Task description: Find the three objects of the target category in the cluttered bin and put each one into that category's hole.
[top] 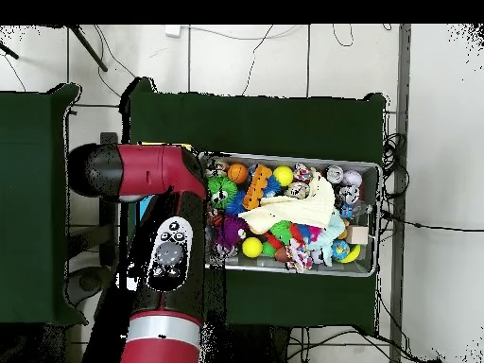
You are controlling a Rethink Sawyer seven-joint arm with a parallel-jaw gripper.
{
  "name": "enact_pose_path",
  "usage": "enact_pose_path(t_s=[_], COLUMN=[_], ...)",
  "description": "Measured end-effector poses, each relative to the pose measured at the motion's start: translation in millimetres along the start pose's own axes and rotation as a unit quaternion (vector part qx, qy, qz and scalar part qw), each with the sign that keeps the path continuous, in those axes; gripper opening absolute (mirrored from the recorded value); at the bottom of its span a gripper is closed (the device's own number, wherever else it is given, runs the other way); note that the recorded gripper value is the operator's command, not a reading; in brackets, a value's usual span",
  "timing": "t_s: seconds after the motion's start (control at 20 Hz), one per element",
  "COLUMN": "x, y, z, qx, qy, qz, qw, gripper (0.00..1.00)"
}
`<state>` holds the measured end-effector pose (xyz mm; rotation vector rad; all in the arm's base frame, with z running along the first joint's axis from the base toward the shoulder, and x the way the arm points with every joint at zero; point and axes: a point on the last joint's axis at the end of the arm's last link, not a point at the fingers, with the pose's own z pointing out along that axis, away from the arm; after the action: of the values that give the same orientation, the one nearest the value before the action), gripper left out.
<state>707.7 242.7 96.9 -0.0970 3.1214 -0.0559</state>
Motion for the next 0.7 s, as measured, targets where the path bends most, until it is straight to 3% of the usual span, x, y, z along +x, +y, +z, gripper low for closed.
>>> enact_pose_path(t_s=[0.7], x=[-18.3], y=[-28.2], z=[12.2], qx=[-0.008], qy=[-0.001], qz=[0.027], qw=[0.9996], gripper=[0.00])
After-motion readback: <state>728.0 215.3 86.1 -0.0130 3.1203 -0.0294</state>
